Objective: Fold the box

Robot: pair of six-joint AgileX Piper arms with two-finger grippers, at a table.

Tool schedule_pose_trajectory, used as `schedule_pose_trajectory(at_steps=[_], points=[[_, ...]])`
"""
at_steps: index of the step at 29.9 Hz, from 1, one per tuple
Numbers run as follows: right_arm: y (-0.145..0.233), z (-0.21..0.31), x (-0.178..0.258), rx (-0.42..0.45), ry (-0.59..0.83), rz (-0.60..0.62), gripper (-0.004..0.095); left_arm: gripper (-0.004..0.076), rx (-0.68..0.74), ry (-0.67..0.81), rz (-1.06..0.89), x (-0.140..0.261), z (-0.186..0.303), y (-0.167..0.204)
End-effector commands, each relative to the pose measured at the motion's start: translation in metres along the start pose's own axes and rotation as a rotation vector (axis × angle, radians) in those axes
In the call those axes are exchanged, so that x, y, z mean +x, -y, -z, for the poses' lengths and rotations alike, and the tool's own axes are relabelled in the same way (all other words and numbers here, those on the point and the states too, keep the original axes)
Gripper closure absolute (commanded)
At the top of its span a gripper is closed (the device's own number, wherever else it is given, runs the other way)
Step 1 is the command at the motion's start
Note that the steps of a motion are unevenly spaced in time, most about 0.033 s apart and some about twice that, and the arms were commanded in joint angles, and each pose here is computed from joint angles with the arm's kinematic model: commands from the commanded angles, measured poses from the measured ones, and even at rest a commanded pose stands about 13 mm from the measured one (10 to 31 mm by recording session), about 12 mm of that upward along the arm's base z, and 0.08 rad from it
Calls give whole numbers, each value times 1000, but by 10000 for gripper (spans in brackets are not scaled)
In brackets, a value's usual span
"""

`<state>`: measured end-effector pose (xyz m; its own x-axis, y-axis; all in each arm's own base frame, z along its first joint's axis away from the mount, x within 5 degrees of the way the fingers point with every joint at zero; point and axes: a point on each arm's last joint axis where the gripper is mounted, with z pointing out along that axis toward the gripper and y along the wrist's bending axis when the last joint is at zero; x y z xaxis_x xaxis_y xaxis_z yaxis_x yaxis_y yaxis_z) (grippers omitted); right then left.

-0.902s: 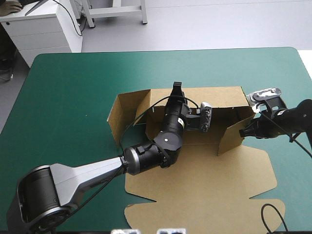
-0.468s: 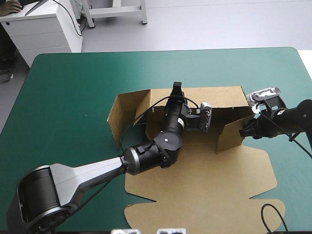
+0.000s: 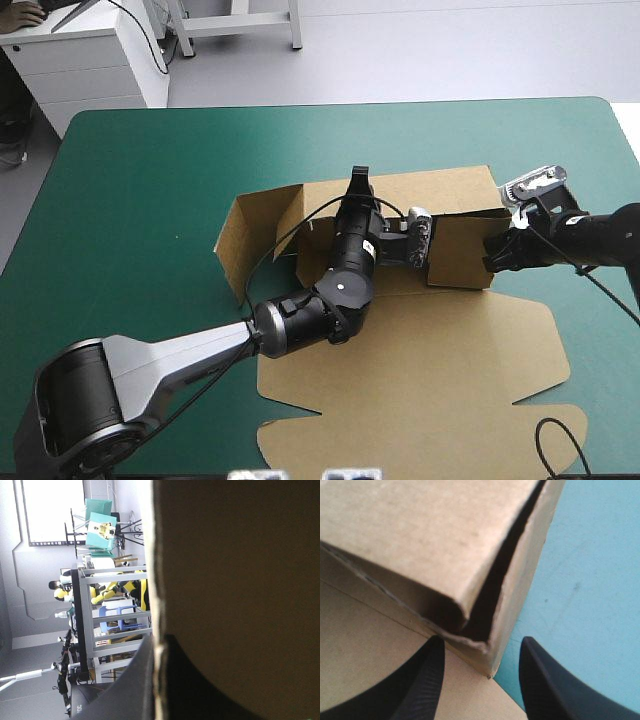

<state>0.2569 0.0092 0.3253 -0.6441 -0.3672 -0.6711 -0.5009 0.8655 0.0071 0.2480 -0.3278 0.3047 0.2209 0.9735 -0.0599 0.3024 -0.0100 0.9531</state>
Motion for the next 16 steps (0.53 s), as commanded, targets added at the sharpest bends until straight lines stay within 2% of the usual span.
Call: schedule_pose_trajectory(at_steps=[1,11,14,16], points=[[3,8,-16,40,122,-19,473,731,-91,47,23,1,17,-30],[9,-21,-20,-61,147,-38,473,731,-89,60,13,-1,17,-29],[13,-27,-21,-54,161,-25,476,731,-88,63,13,-1,17,-29],[18,-33,-21,-33,163,-35,534,731,-88,63,13,-1,17,-29]])
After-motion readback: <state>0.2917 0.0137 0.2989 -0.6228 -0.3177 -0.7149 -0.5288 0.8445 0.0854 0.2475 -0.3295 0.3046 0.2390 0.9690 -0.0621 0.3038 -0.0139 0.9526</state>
